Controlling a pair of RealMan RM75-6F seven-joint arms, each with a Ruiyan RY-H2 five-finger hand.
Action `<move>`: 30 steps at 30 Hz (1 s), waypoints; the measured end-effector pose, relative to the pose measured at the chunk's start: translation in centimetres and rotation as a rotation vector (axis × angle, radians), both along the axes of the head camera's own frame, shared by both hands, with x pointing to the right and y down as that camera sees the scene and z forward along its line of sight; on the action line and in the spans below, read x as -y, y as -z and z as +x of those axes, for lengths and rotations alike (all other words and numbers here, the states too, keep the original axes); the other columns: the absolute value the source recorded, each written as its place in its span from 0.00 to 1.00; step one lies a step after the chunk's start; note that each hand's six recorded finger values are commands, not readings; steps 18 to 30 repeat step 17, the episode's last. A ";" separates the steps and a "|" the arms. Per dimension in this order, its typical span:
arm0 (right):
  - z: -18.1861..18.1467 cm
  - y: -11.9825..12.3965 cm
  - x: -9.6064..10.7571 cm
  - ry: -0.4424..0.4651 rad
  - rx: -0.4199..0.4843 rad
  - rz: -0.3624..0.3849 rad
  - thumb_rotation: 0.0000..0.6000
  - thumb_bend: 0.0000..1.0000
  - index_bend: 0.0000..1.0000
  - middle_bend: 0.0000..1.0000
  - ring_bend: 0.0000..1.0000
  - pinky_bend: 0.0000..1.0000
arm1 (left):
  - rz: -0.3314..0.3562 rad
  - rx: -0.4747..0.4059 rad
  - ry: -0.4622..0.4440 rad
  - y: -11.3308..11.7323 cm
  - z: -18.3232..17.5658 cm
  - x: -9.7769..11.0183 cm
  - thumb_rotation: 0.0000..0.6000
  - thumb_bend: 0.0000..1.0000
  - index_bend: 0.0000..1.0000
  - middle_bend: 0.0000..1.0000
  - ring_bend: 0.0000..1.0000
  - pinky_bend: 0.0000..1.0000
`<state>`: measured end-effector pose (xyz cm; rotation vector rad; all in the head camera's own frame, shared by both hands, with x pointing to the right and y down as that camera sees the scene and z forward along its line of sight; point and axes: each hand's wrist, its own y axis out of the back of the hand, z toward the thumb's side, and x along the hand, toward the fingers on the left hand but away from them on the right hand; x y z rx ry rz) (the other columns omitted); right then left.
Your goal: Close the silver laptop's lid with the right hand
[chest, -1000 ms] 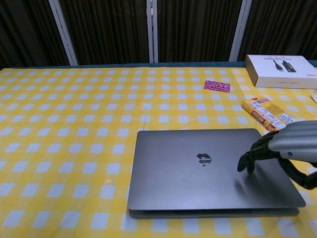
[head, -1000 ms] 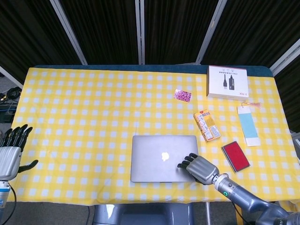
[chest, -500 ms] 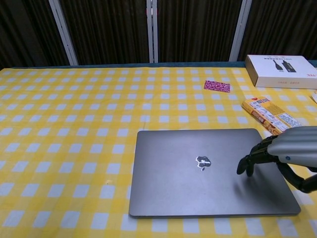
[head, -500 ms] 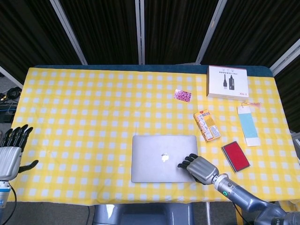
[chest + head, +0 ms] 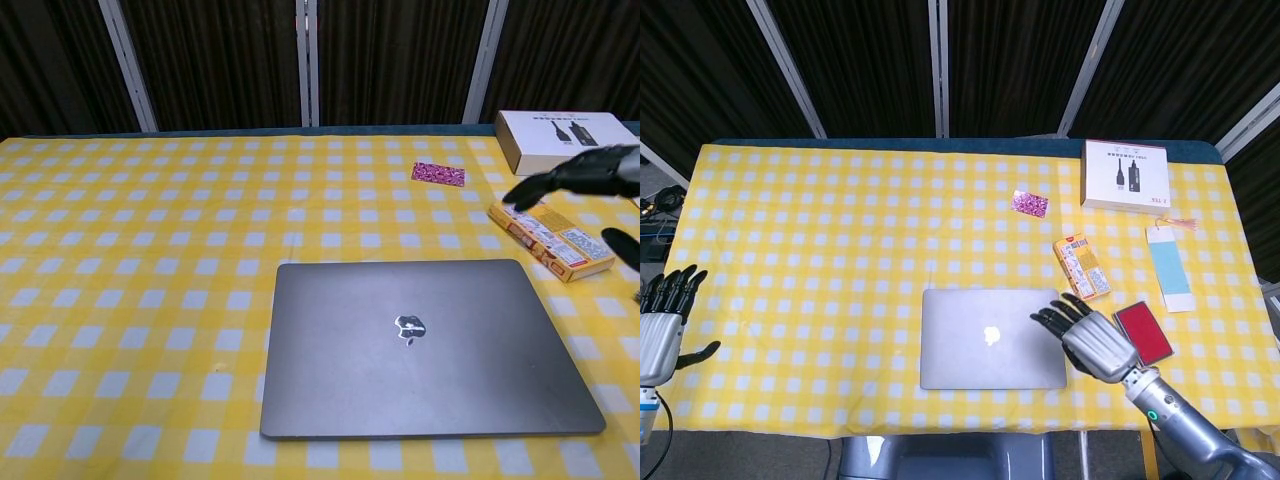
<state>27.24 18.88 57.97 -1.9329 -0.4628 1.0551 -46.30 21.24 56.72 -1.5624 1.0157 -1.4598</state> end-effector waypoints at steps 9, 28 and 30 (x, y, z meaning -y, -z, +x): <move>7.8 2.6 0.6 -0.250 0.017 0.183 1.00 0.00 0.00 0.00 0.00 0.00 | 0.001 -0.006 -0.006 0.0 0.1 -0.1 1.00 0.00 0.00 0.00 0.00 0.00; 13.3 1.2 -1.8 -0.451 0.012 0.181 1.00 0.00 0.00 0.00 0.00 0.00 | 0.003 -0.006 -0.006 0.2 0.1 -0.5 1.00 0.00 0.00 0.00 0.00 0.00; 13.3 1.2 -1.8 -0.451 0.012 0.181 1.00 0.00 0.00 0.00 0.00 0.00 | 0.003 -0.006 -0.006 0.2 0.1 -0.5 1.00 0.00 0.00 0.00 0.00 0.00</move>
